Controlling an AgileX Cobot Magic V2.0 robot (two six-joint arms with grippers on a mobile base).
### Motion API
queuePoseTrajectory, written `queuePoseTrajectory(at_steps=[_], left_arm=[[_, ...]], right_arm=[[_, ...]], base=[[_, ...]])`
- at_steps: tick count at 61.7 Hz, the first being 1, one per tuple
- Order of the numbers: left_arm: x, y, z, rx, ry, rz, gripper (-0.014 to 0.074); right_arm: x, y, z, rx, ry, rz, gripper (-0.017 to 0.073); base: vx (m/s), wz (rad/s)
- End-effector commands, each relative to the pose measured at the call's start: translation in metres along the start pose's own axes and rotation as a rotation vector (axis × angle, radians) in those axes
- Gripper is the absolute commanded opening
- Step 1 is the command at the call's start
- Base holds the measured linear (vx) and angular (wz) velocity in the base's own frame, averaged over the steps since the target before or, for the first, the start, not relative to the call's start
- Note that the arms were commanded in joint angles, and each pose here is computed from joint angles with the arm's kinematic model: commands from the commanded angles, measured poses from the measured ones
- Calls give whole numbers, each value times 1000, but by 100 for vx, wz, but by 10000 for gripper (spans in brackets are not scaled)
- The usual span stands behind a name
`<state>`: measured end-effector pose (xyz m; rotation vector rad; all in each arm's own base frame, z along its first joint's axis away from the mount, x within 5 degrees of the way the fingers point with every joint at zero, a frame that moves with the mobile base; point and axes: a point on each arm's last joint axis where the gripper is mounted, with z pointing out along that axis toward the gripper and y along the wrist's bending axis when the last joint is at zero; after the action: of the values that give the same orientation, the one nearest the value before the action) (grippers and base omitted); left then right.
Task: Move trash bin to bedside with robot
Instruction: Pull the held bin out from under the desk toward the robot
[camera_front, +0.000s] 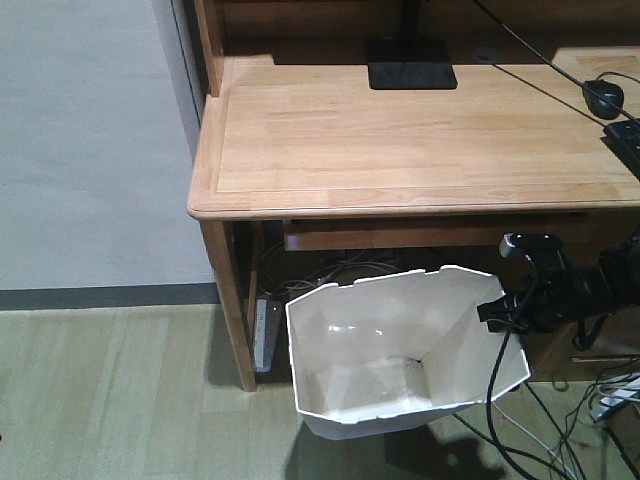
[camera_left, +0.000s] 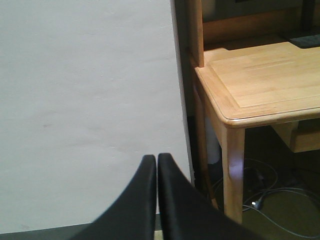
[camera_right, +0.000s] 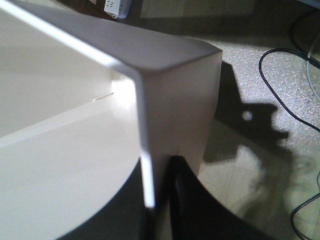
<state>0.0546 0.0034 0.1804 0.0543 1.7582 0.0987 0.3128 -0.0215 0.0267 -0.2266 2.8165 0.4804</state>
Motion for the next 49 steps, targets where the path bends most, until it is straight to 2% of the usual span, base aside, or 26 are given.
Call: queuePoseTrajectory(at_steps=[1,49], left_arm=[[2,-2,2,12,-55,-11,-6],[2,-2,2,12,-55,-11,-6]], right_arm=[[-18,16,-22,-134,-88,23,-7],[-18,16,-22,-134,-88,23,-7]], base=[[0,0],[-1,5]])
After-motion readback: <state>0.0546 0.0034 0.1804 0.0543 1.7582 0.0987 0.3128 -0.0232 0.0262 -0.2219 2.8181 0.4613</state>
